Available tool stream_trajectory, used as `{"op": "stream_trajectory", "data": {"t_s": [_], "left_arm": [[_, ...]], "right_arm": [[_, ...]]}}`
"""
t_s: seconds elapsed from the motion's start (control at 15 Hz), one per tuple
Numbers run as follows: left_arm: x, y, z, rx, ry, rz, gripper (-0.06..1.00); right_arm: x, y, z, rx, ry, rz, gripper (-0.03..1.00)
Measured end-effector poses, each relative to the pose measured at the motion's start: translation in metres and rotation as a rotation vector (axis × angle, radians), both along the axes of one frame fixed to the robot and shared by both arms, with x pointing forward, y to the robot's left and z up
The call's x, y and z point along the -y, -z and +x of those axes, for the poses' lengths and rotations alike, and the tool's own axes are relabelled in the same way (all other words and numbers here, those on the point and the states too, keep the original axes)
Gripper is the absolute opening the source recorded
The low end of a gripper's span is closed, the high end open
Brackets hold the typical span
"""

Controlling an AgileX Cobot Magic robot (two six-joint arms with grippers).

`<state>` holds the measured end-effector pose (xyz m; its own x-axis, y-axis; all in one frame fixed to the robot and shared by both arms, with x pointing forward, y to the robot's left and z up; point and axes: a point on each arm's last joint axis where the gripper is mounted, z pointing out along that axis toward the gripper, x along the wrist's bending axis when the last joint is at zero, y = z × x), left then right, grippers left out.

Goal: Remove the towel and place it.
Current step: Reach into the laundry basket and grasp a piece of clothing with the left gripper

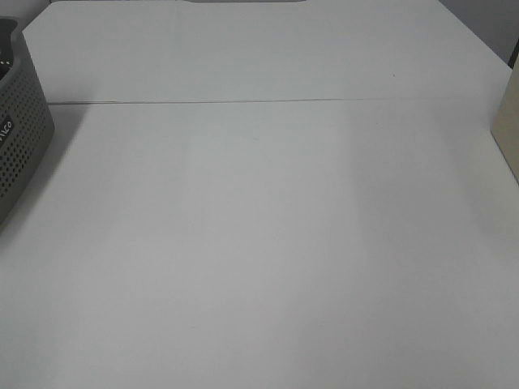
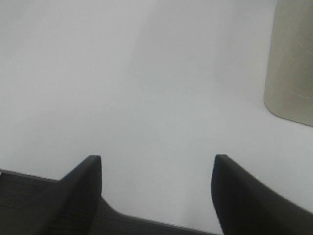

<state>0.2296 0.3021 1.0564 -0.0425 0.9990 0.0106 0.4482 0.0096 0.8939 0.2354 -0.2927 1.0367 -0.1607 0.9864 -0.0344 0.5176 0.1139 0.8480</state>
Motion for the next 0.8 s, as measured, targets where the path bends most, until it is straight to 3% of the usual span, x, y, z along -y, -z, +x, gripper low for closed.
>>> {"op": "stream_trajectory", "data": {"t_s": [0.8], "left_arm": [[0.0014, 0.0, 0.0001, 0.001, 0.007, -0.021, 0.99]], "right_arm": [[0.0, 0.0, 0.0, 0.0, 0.0, 0.0, 0.65]]}}
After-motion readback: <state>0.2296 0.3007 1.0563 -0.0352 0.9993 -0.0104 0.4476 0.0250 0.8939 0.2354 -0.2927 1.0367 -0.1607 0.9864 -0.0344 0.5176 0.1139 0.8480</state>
